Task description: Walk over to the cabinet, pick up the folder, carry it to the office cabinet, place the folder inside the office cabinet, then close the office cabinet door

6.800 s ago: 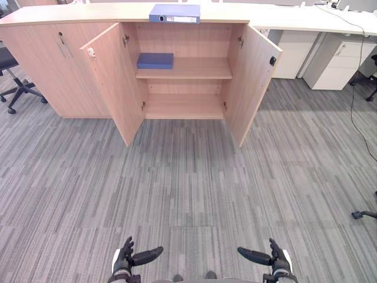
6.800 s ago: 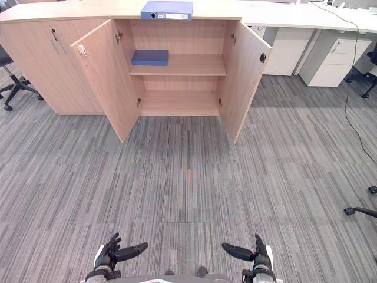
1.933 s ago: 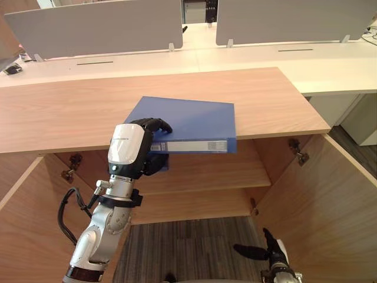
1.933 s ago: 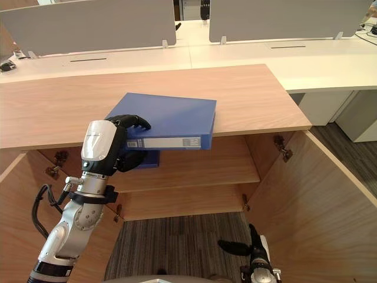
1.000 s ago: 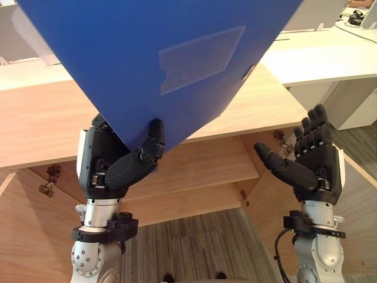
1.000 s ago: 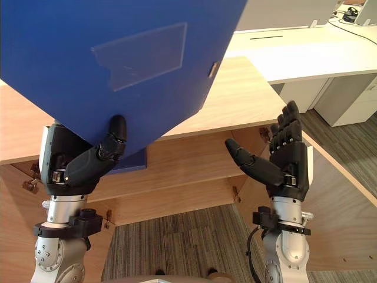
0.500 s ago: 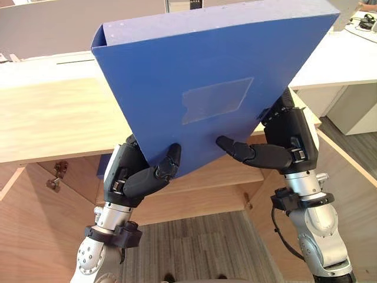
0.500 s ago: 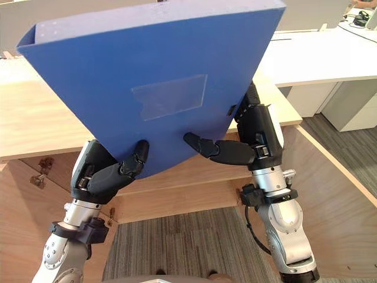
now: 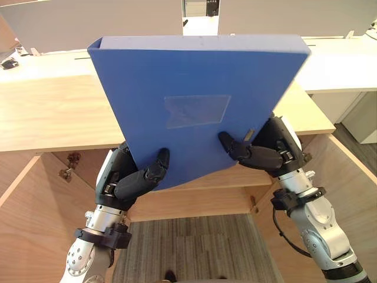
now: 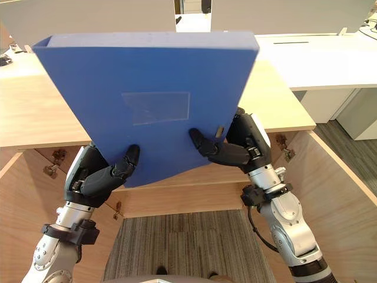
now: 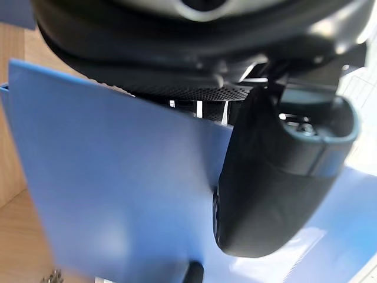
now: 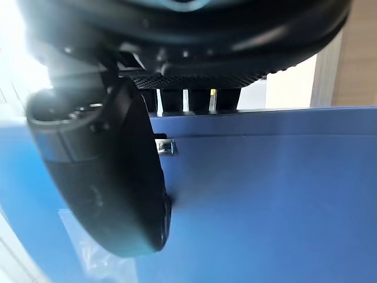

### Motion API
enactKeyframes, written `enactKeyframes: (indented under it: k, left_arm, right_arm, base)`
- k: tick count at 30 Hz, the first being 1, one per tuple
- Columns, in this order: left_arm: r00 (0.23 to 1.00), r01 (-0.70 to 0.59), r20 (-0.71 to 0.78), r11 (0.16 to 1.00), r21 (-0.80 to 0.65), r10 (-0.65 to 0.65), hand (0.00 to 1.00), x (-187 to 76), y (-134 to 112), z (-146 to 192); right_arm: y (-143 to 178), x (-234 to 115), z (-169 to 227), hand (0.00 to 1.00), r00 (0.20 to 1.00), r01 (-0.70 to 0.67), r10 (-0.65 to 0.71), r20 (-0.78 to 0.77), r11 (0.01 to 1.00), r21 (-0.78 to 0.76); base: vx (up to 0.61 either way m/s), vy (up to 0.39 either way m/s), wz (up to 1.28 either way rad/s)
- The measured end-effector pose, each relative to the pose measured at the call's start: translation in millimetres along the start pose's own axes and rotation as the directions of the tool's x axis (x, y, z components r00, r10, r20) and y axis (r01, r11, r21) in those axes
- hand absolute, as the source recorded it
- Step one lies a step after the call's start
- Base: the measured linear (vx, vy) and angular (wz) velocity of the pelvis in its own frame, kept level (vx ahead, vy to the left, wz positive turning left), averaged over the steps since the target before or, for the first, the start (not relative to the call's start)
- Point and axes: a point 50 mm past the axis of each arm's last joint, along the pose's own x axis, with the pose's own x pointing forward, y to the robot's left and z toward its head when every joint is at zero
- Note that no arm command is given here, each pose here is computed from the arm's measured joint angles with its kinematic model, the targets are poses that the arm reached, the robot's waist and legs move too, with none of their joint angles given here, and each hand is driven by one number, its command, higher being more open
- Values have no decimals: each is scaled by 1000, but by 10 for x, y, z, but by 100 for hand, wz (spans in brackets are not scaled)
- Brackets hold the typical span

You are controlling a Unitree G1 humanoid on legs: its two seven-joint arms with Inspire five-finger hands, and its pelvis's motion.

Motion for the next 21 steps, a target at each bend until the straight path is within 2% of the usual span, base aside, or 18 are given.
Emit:
enactKeyframes:
  k: [7,10,14,16,18,21]
  left_arm:
    - [987,-134,86,991,-23,136,100,15,-19,-39]
    - [940,-309,159,950,33,300,100,-37,107,24]
    - [832,-536,228,839,94,506,100,-205,359,87]
    - [740,-665,214,741,93,637,100,-372,540,21]
    - [675,-738,159,667,105,721,100,-534,634,-101]
    - [628,-774,69,614,152,775,100,-694,683,-287]
  right_arm:
    - [118,34,-78,0,999,30,-32,30,998,55]
    - [176,43,-103,0,996,73,-76,53,996,60]
    - [99,12,-77,0,983,165,-168,78,985,45]
    - [21,-8,-22,0,965,235,-238,111,971,43]
    - [-29,-25,15,0,950,280,-283,131,959,45]
    - [-25,-23,26,0,948,284,-288,137,958,47]
  base:
    - [-21,-17,4]
    - [-29,-30,8]
    - [-21,-16,11]
    - [-25,-14,9]
    - [-9,-5,2]
    - [0,0,0]
